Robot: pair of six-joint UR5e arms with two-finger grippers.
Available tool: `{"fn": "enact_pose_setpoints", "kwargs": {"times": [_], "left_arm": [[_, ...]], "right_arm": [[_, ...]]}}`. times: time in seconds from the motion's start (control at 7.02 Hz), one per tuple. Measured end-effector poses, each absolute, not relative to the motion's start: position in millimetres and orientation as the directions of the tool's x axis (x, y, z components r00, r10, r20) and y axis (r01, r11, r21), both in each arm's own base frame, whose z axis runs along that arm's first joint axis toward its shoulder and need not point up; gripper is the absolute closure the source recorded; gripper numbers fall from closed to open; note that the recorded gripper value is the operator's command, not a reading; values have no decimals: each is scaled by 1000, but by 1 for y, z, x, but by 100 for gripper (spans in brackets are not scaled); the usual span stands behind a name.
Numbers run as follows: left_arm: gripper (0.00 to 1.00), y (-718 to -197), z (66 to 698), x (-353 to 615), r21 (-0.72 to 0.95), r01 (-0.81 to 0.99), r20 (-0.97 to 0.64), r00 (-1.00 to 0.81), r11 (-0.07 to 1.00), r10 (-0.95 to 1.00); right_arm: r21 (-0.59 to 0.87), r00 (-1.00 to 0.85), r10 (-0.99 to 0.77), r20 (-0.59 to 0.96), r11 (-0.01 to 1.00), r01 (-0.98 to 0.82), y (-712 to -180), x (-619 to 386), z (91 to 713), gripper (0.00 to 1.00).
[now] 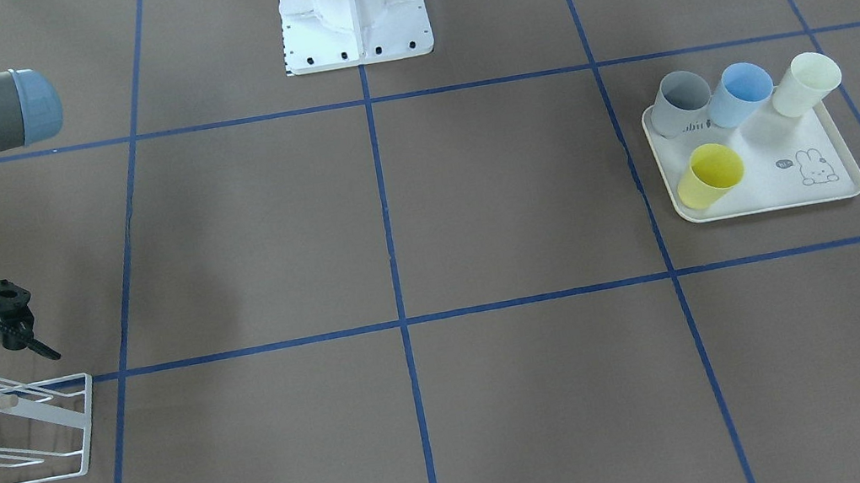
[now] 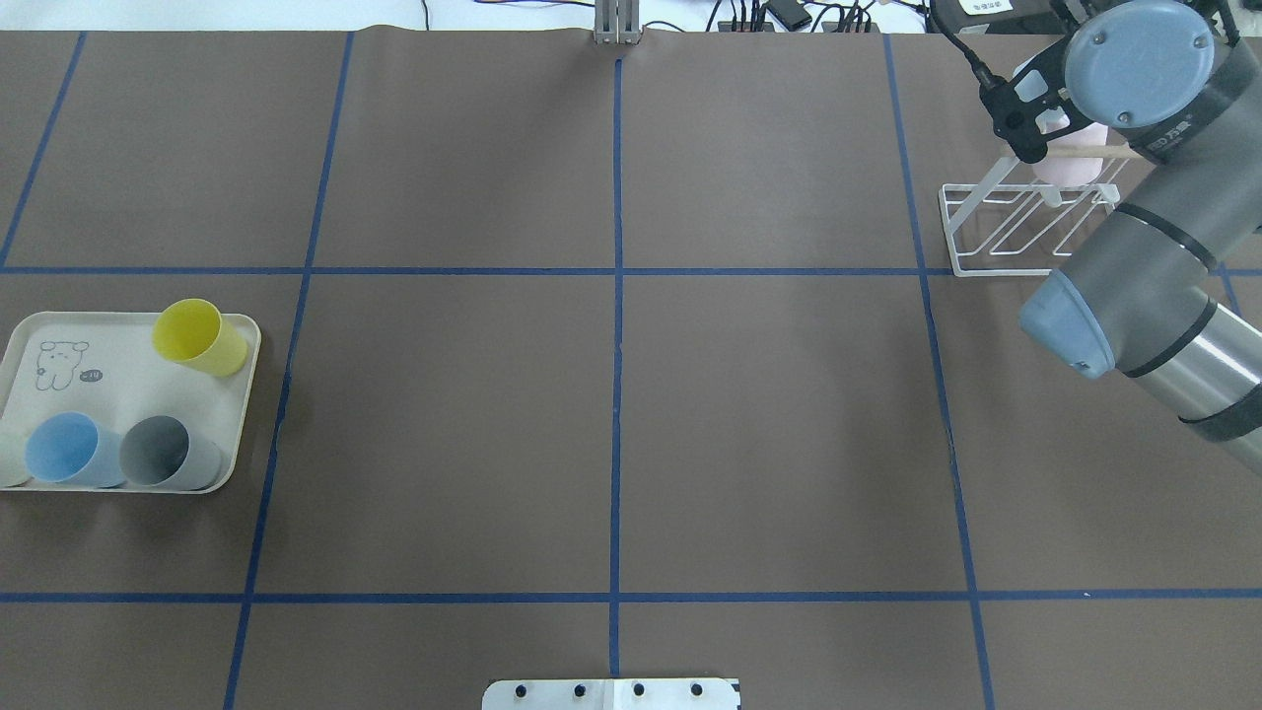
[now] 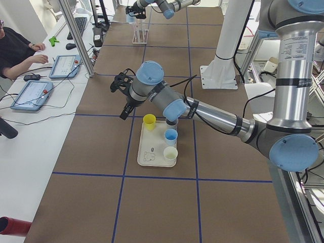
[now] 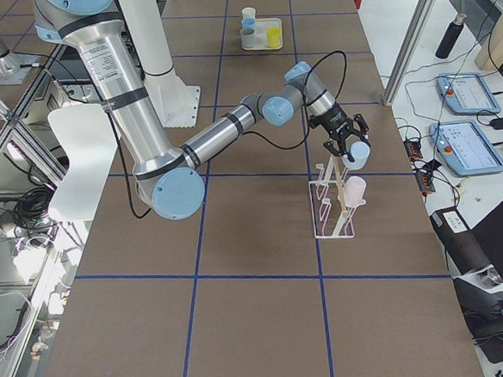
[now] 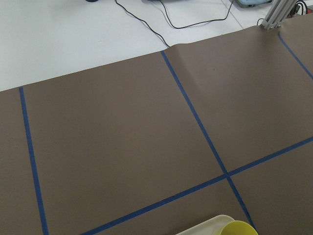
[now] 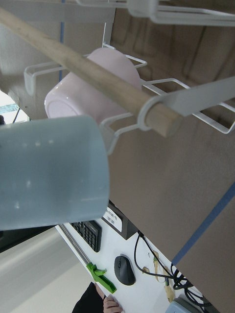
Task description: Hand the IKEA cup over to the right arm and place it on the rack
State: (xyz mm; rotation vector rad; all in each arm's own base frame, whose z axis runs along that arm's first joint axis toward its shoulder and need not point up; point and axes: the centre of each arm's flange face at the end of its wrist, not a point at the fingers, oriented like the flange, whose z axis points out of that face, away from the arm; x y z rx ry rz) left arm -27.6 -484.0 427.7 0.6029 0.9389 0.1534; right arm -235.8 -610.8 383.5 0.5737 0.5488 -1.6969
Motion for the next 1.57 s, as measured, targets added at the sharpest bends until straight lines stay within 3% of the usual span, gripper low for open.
{"fn": "enact_pose_setpoints", "kwargs": {"times": [0.71, 1.0, 1.14, 1.57], "left_arm": [[0, -484, 429, -28, 545, 132, -713, 592, 828, 375], [0, -484, 430, -28, 544, 132, -714, 592, 829, 374], [0, -483, 432, -28, 541, 132, -715, 593, 830, 372], [0, -480, 434, -28, 539, 132, -716, 592, 832, 370]], "right_arm": [[-50, -185, -760, -623, -197, 979, -600, -250, 402, 42], [-59, -195, -761, -618, -203, 977, -597, -255, 407, 20], [-73, -205, -759, -618, -204, 976, -596, -260, 410, 14], [-98, -225, -753, -619, -210, 973, -595, -271, 412, 8]]}}
